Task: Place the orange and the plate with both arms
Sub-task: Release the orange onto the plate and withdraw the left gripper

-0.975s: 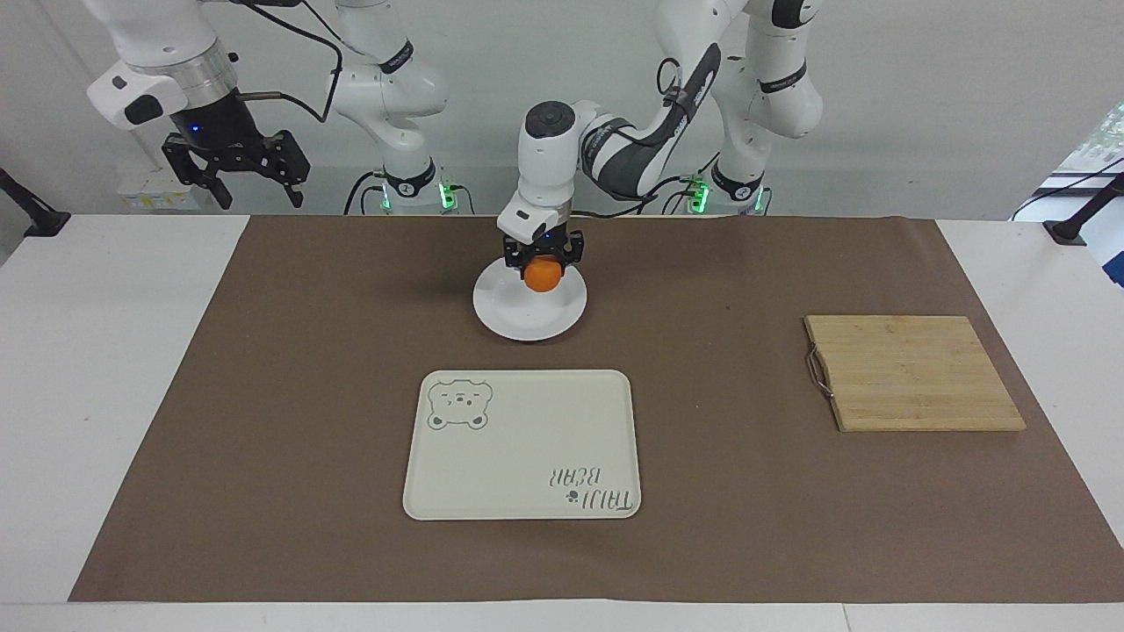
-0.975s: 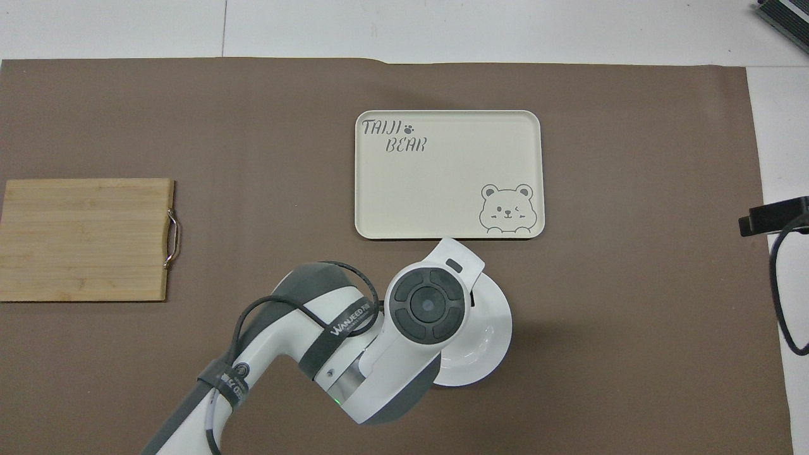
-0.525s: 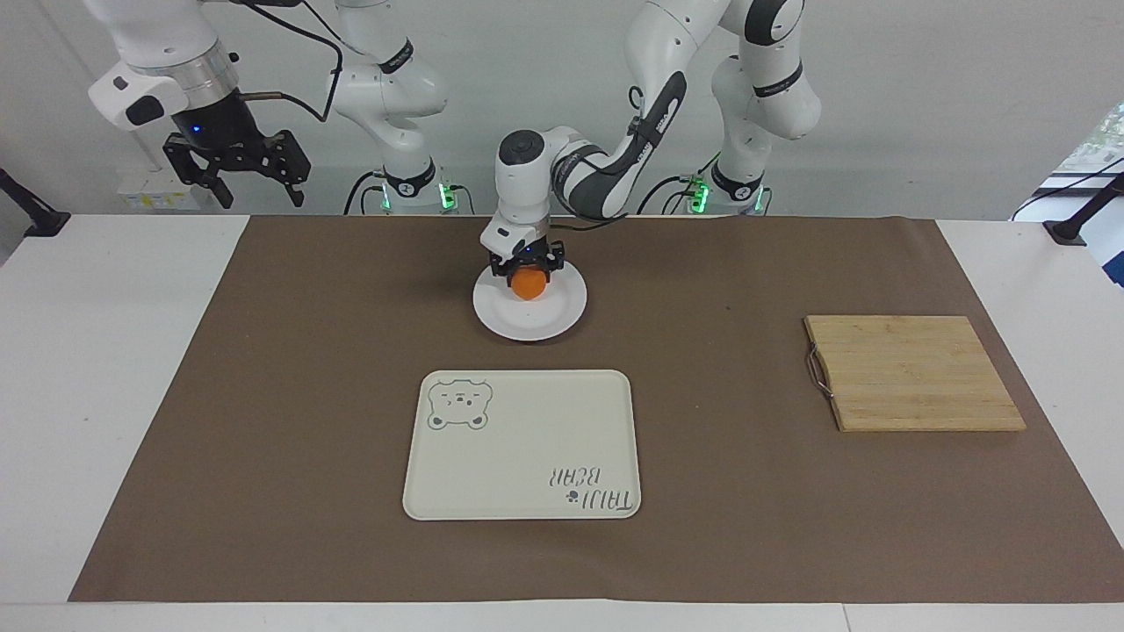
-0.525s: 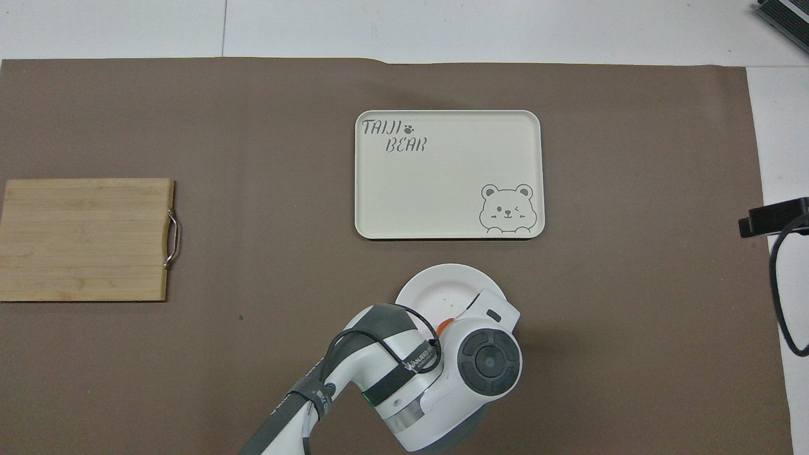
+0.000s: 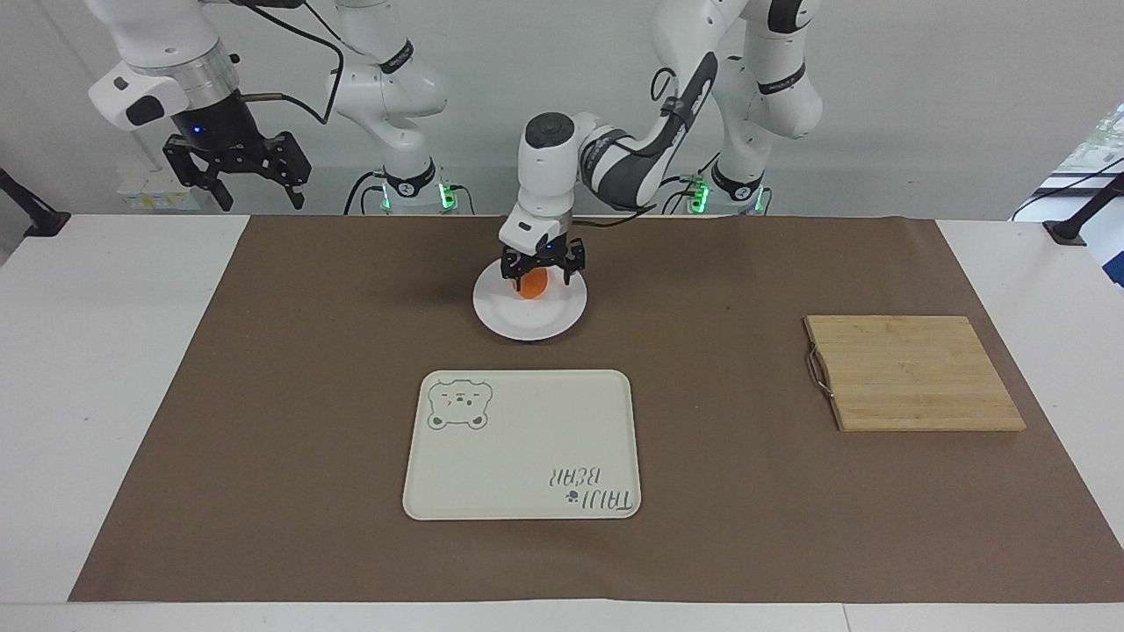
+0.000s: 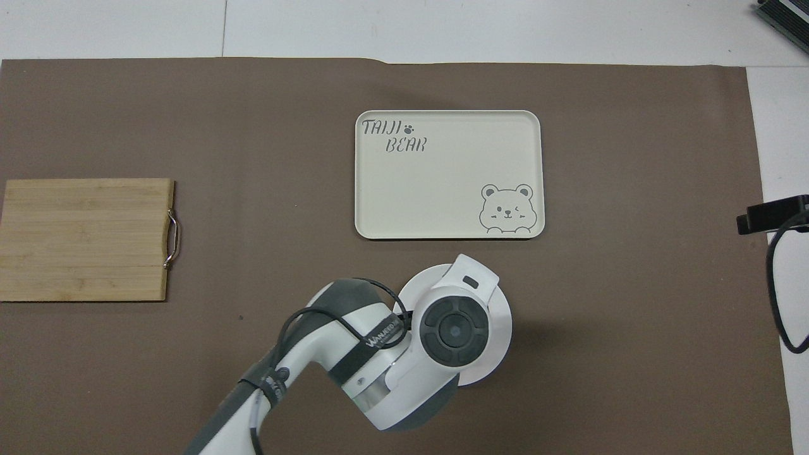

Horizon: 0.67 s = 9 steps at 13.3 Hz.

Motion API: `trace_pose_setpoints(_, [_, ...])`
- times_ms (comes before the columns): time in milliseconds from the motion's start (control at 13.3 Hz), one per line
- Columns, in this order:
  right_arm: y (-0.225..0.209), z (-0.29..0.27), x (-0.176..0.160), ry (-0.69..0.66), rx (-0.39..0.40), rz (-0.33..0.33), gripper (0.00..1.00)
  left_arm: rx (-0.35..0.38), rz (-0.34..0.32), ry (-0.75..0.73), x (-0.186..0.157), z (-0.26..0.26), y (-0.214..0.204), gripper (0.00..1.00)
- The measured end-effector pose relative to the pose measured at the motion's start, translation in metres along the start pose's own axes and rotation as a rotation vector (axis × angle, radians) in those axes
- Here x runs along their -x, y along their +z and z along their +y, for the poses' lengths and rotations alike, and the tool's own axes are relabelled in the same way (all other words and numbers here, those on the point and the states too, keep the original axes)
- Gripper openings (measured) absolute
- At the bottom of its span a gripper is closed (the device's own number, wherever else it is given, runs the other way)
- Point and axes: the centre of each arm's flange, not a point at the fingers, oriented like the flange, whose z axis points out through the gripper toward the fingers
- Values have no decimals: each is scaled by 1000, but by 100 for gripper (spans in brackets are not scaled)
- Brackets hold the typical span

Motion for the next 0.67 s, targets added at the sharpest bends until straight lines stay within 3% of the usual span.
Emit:
trace_pose_setpoints(375, [17, -13, -3, -9, -97, -1, 100, -10, 16, 35, -101, -94, -71, 100])
trace_pose_setpoints(675, [60, -33, -13, -30, -212, 1, 100, -23, -7, 97, -162, -184, -125, 100])
